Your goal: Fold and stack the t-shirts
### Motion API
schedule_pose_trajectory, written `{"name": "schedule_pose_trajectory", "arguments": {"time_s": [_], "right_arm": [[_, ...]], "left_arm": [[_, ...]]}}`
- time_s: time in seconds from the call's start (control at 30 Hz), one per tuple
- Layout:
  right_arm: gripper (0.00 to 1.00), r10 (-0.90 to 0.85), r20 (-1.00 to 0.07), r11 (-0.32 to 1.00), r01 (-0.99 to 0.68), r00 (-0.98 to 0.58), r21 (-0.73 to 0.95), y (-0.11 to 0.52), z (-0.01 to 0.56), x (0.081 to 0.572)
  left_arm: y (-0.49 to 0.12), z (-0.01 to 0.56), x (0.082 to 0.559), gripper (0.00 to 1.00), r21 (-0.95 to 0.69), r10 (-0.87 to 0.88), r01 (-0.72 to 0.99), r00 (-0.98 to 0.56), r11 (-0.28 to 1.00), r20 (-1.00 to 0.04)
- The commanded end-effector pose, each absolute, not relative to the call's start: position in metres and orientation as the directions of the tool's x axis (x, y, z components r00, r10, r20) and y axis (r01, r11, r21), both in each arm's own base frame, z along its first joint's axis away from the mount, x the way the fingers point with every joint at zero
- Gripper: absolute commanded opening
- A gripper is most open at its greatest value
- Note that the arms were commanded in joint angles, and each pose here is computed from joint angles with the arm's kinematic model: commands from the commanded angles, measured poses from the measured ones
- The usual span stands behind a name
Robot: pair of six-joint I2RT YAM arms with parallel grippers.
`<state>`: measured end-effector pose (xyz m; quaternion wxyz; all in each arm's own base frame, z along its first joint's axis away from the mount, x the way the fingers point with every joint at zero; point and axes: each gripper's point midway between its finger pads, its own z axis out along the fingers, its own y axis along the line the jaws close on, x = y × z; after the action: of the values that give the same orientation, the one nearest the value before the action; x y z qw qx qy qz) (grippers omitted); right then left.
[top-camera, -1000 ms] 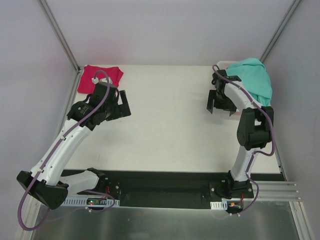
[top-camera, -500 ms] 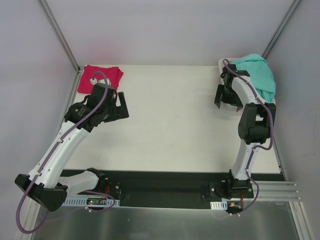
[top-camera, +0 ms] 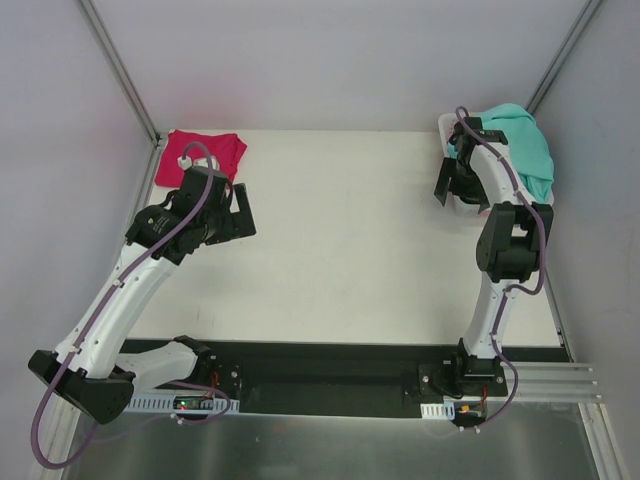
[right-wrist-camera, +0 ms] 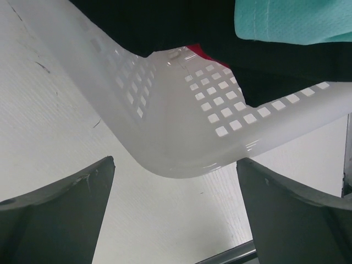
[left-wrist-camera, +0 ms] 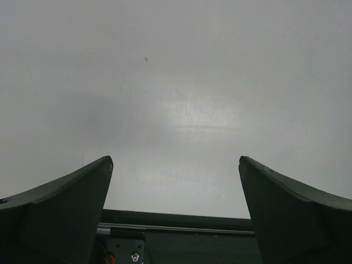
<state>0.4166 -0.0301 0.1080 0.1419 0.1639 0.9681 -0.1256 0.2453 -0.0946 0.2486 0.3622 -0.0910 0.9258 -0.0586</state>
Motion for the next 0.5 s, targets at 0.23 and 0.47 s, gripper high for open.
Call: {"name": "schedule_pose_trajectory", "arguments": {"time_s": [0.23,0.47], "right_arm": [[0.98,0.284,-0.345,0.936,0.336,-0.895,-0.102,-0.014,0.141,0.425],[0.98,0.22,-0.589,0.959,0.283,-0.777,-0.015,0.015,0.248,0.423]], "left_arm": [[-0.087,0.259,0.239,0.99,-0.154,-0.197,-0.125,-0.707,0.98,-0.679],[-0.099,0.249,0.251,0.99,-0.179,-0.219,-0.133,-0.718,0.975,-0.661]]}}
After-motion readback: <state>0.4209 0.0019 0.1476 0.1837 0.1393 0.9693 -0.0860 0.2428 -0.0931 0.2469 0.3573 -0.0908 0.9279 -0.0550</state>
